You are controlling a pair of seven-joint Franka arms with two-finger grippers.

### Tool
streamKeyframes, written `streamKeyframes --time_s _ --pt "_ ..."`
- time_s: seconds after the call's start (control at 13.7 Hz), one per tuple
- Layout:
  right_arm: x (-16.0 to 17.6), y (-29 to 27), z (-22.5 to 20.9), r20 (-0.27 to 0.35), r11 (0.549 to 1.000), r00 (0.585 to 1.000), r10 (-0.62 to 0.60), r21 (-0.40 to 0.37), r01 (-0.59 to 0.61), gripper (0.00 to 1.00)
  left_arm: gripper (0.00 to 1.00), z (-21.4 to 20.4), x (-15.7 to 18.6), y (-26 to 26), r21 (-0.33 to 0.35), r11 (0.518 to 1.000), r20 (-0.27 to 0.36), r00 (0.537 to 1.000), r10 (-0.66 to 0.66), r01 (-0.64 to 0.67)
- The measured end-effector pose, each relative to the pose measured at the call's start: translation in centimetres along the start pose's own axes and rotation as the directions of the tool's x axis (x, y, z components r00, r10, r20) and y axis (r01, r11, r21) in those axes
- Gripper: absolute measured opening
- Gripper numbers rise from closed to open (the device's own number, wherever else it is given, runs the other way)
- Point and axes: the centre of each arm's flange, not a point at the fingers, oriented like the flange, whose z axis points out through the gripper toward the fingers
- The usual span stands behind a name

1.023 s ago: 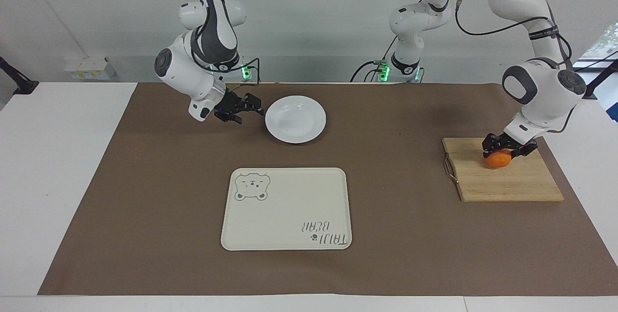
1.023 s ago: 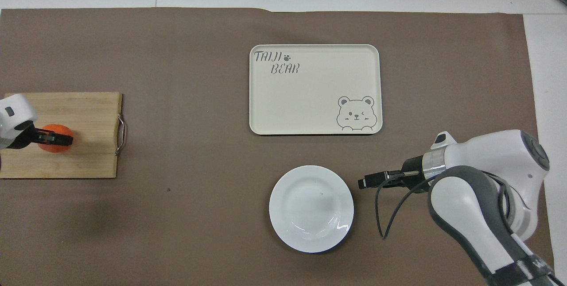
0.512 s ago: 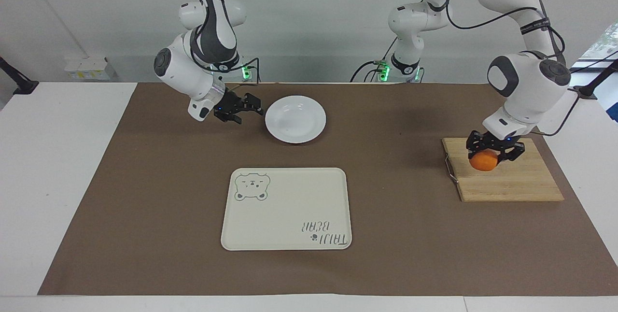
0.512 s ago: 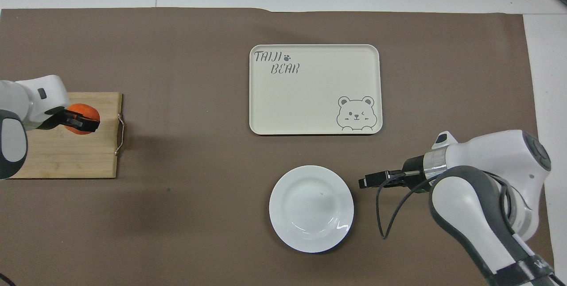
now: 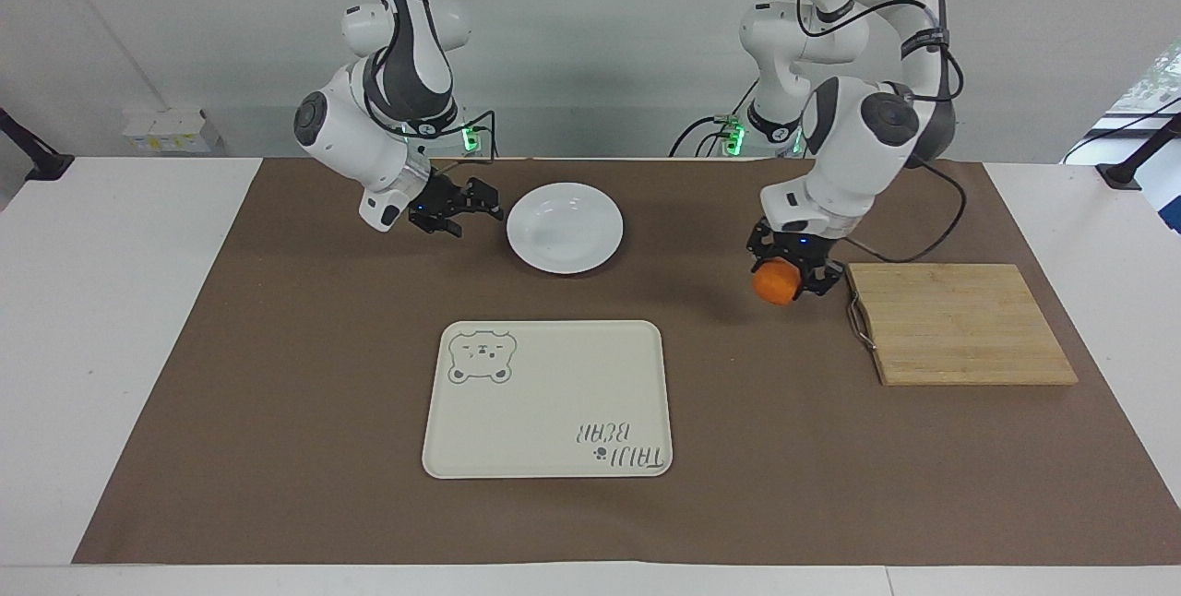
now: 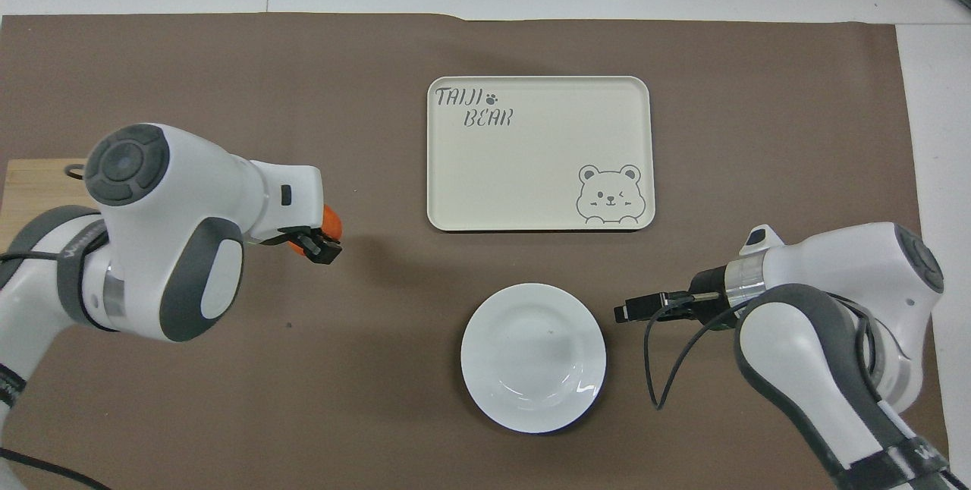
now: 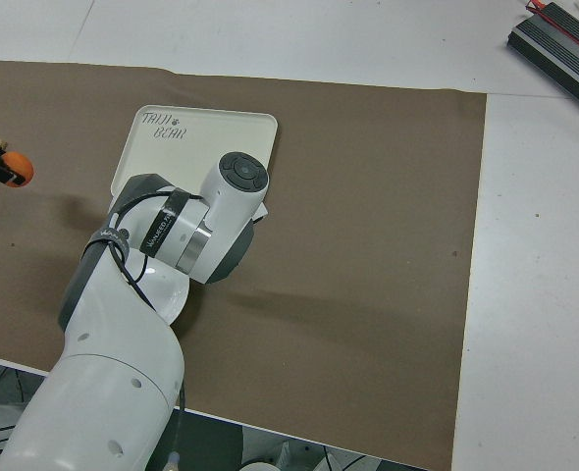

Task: Place orange and plate with both arms
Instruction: 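Lift the orange with the left gripper and lower it onto the plate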

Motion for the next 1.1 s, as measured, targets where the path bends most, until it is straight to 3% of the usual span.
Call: streamKeyframes --time_s 0.37,0.73,1.1 --pt "0.0 0.0 0.0 0.0 1.0 1.0 0.0 0.0 0.0 1.0 0.76 2.4 3.4 12.5 -0.063 0.996 0.023 0.998 -0.056 0.057" --pt "0.0 0.0 0.0 0.0 1.0 1.0 0.0 0.0 0.0 1.0 0.76 5.6 4.8 24.0 -0.095 0.988 -0.029 0.991 -0.128 0.125" --pt "0.0 0.1 -0.1 -0.002 1.0 1.0 0.003 0.001 -0.003 1.0 0.76 8.4 5.1 28.9 -0.134 0.983 -0.02 0.991 -0.131 0.128"
